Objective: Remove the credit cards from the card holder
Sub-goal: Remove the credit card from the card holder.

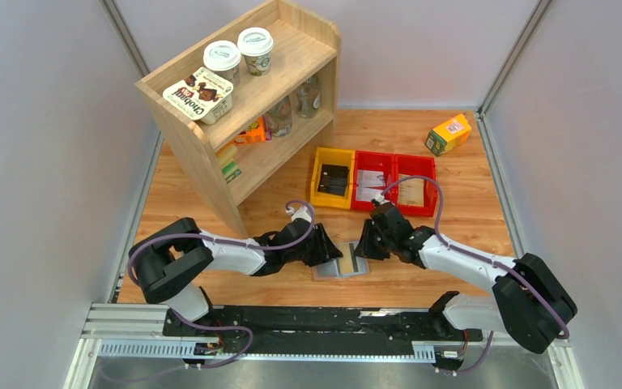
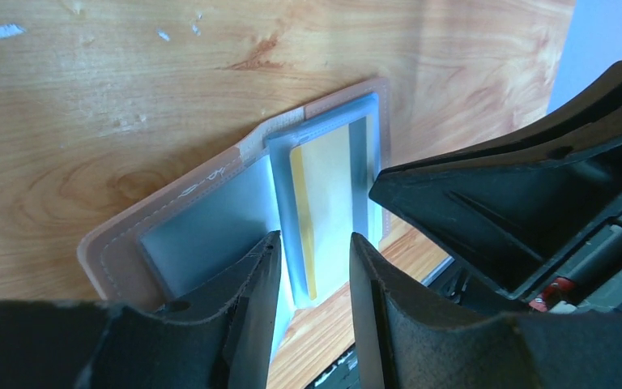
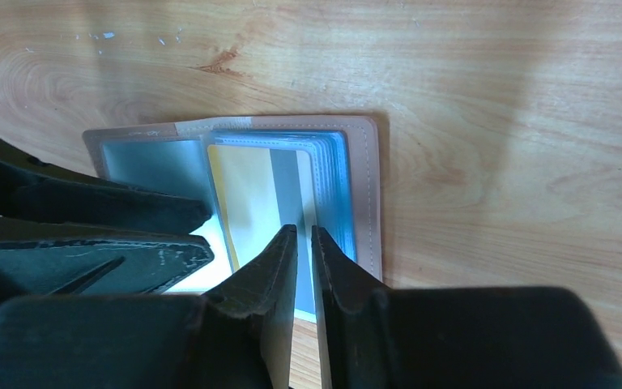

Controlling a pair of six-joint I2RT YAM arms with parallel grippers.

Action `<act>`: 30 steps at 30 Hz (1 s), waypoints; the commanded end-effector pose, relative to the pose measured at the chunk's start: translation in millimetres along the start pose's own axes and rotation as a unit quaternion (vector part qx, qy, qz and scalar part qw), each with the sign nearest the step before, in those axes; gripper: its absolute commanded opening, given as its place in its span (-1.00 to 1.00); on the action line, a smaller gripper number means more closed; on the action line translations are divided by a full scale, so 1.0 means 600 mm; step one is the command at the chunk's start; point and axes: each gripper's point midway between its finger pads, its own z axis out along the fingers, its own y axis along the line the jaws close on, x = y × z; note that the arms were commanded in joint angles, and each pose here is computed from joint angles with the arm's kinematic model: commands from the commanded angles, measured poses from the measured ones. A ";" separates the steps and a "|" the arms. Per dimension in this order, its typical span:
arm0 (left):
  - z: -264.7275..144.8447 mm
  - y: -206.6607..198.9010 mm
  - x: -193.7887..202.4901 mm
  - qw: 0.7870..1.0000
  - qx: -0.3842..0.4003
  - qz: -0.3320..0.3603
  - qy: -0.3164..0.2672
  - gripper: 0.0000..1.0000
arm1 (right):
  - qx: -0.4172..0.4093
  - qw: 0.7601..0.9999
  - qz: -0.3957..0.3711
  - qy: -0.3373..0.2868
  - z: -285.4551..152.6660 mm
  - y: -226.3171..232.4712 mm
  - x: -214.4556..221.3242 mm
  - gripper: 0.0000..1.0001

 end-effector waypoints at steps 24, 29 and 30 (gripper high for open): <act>-0.012 -0.065 -0.015 0.991 0.128 -0.040 -0.027 -0.51 | -0.008 1.000 0.022 0.014 0.013 -0.005 0.014 -0.63; -0.016 -0.088 -0.016 0.986 0.163 -0.037 -0.026 -0.58 | -0.009 1.000 0.023 0.018 0.015 -0.005 0.016 -0.62; -0.015 -0.089 -0.014 0.985 0.167 -0.037 -0.023 -0.62 | -0.009 0.999 0.024 0.020 0.015 -0.006 0.017 -0.63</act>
